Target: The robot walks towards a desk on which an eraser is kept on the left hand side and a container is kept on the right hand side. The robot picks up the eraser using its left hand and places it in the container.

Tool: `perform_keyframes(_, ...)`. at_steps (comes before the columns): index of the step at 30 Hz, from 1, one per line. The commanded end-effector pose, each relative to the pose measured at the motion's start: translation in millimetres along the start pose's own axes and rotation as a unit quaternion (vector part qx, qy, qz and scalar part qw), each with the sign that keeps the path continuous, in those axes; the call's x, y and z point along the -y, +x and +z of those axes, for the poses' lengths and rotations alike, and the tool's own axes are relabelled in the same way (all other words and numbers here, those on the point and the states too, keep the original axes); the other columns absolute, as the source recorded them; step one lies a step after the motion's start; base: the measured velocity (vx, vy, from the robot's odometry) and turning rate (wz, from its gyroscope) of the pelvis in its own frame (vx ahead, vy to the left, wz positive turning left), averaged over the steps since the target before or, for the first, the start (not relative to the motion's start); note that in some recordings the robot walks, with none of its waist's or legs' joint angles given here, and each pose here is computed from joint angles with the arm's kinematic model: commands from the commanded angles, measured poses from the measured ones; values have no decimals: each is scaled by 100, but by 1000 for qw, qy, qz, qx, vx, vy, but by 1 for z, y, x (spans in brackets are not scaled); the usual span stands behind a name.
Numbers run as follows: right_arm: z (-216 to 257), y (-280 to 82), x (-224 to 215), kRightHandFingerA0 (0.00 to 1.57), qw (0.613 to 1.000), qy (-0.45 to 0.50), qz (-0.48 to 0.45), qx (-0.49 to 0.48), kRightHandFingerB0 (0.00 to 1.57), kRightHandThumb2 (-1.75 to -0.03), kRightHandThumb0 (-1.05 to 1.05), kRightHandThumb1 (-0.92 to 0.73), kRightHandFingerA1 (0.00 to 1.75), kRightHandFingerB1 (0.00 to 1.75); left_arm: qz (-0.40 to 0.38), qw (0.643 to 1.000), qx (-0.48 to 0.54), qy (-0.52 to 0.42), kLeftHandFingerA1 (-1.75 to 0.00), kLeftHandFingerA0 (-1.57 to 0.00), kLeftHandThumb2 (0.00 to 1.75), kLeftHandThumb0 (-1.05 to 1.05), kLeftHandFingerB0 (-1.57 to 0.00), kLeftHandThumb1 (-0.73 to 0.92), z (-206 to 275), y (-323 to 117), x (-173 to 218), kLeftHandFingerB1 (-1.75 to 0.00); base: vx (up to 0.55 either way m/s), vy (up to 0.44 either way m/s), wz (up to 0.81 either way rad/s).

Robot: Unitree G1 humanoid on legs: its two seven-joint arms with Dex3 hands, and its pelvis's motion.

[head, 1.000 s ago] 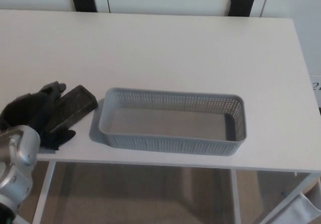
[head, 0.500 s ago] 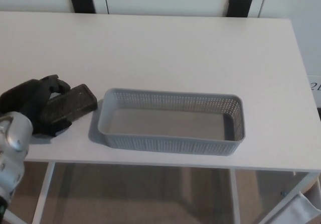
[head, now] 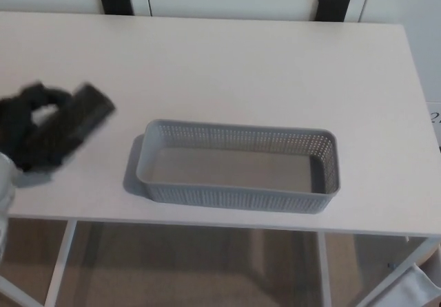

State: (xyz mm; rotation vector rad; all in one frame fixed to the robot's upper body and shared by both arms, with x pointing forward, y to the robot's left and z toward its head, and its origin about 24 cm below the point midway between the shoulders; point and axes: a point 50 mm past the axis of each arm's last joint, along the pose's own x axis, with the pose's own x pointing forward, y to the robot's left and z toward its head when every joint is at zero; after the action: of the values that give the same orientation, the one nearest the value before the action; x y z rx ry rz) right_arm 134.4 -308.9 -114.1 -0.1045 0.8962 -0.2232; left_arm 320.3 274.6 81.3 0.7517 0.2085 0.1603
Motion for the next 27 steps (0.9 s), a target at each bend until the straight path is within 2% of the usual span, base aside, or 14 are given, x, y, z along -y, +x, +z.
perform_keyframes(1,0,-1,8,52,1000,-7,-7,-5,34,-66,-46,-29,63,48,42,996,65,-34,-142,-95,65,-28,-81,83,31,0,-16,-86,0,0,0)
perform_keyframes(7,-4,-2,6,51,1000,-16,-4,-11,33,-66,-47,-30,60,47,10,979,202,1,-150,-86,68,-21,-77,80,82,-28,2,-86,0,0,0)
perform_keyframes(9,-4,-2,5,52,1000,-9,-6,-9,34,-65,-45,-29,61,47,-11,971,239,13,-150,-89,64,-20,-78,81,97,-38,11,-85,0,0,0)
perform_keyframes(11,-4,-2,6,51,1000,-11,-6,-8,34,-65,-47,-29,61,47,-27,962,269,26,-159,-82,64,-13,-81,78,111,-48,21,-79,0,0,0)
perform_keyframes(12,-3,-2,6,51,1000,-11,-5,-6,33,-65,-47,-28,61,47,-35,957,286,36,-156,-78,64,-13,-78,78,119,-52,27,-75,0,0,0)
perform_keyframes(17,2,0,6,50,1000,-15,-3,-4,33,-65,-47,-29,60,47,-60,943,320,68,-145,-80,62,-7,-81,77,131,-60,46,-69,0,0,0)
perform_keyframes(18,2,0,5,51,1000,-17,-2,-3,33,-65,-46,-29,61,47,-63,940,327,71,-151,-81,61,-3,-83,78,132,-61,51,-72,0,0,0)
perform_keyframes(23,3,0,5,51,1000,-23,3,0,33,-65,-47,-29,61,47,-80,931,337,116,-155,-80,59,-11,-81,77,132,-59,75,-70,0,0,0)
perform_keyframes(24,2,-1,4,51,1000,-22,3,1,33,-65,-46,-30,61,47,-83,931,337,116,-162,-75,53,-12,-81,81,131,-57,77,-69,0,0,0)
perform_keyframes(25,4,0,4,51,1000,-22,4,2,33,-65,-46,-30,61,47,-86,931,334,117,-160,-78,58,-11,-79,80,130,-55,81,-77,0,0,0)
perform_keyframes(27,5,1,3,52,1000,-26,1,2,34,-65,-46,-30,61,47,-87,933,326,125,-165,-74,55,-11,-68,82,128,-51,87,-107,0,0,0)
